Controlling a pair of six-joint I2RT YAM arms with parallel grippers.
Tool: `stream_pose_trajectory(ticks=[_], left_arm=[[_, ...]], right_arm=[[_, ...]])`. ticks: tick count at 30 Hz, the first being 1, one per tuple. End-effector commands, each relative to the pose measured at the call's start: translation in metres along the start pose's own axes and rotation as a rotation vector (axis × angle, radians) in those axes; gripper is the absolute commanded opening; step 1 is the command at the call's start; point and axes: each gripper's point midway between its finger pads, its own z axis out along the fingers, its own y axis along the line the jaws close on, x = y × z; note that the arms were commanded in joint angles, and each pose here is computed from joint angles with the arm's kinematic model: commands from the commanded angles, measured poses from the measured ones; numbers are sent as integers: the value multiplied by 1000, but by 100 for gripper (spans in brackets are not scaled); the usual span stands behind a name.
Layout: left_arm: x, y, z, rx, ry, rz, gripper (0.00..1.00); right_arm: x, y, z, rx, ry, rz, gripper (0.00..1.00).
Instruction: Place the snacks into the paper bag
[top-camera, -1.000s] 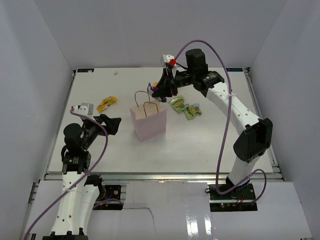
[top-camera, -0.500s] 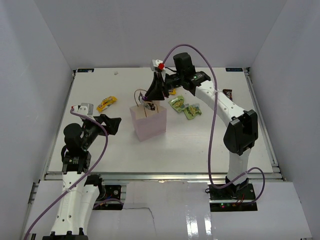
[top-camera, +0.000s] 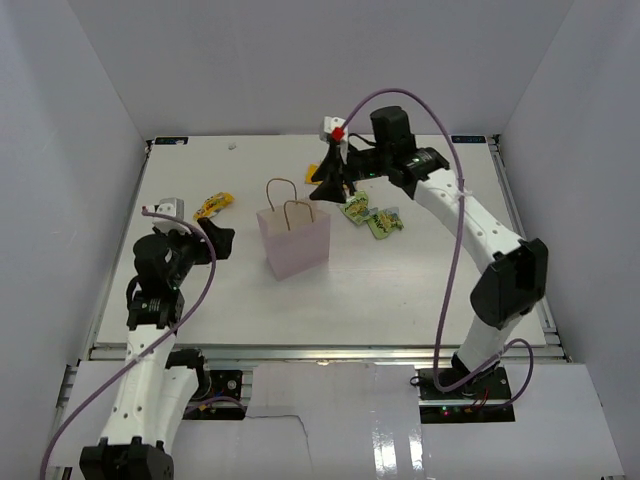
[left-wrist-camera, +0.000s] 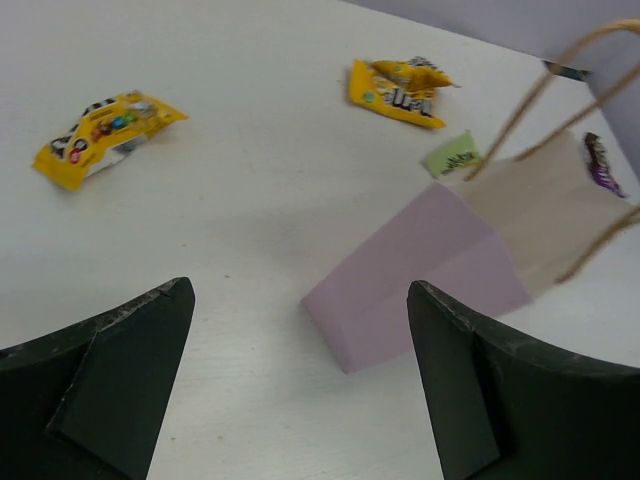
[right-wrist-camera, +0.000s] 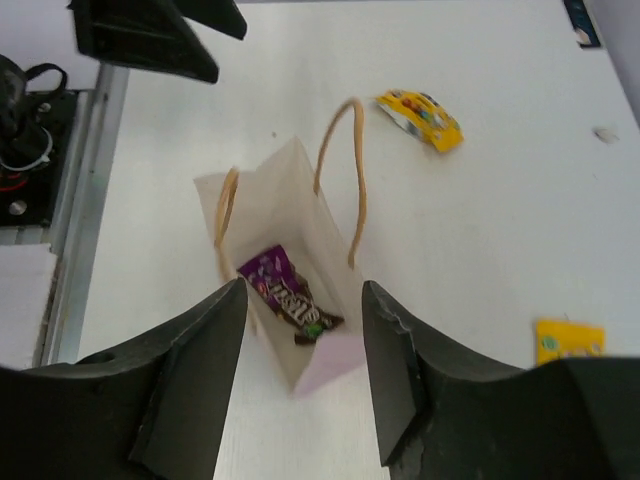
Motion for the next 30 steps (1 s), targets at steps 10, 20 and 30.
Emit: stream_pose_trajectory(ticks=[10, 20, 30], left_arm=[[27, 104, 119, -208, 185, 372, 98], [52, 162, 193, -174, 358, 717, 98], [78, 183, 230, -104, 500, 672, 87]], right_arm=[[122, 69, -127, 265, 158, 77, 72], [143, 110, -139, 225, 81, 32, 72], [136, 108, -146, 268, 87, -12, 72]])
